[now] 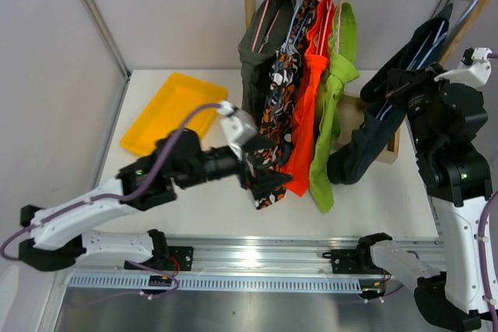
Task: Remove the shorts from the hanger
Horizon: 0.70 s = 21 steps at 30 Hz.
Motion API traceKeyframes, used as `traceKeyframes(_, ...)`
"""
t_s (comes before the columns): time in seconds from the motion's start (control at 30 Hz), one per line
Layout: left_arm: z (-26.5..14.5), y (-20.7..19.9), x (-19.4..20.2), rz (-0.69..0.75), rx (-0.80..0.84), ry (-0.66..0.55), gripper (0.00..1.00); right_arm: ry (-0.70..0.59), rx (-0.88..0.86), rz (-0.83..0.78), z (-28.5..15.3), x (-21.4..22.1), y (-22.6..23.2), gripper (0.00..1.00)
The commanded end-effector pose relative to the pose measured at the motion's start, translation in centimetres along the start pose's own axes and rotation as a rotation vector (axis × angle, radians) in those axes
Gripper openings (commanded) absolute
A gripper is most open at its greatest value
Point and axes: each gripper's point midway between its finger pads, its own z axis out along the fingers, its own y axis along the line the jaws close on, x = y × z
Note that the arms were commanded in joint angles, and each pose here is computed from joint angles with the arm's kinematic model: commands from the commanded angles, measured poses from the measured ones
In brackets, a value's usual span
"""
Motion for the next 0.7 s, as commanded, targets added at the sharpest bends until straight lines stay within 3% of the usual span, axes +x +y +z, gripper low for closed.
traceKeyframes(0.0,4.8,-5.5,0.1,0.107,0.173,-0.048,0.99,0.021,-0.091,0.092,-1.4,0.3,2.2,0.00)
traceKeyframes(0.27,13.2,-9.7,2.7,0.066,0.282,-0.074,0.99,0.046,-0.147,0.116,-3.1,-0.3,3.8,0.00)
traceKeyframes(0.37,15.8,-9.6,4.0,0.061,0.250,-0.052,0.99,0.031,-0.156,0.114,-4.0,-1.4,4.1,0.00)
traceKeyframes(0.67,20.2,-8.5,2.8,0.087,0.144,-0.097,0.99,0.047,-0.182,0.140,-6.3,-2.5,4.4,0.00)
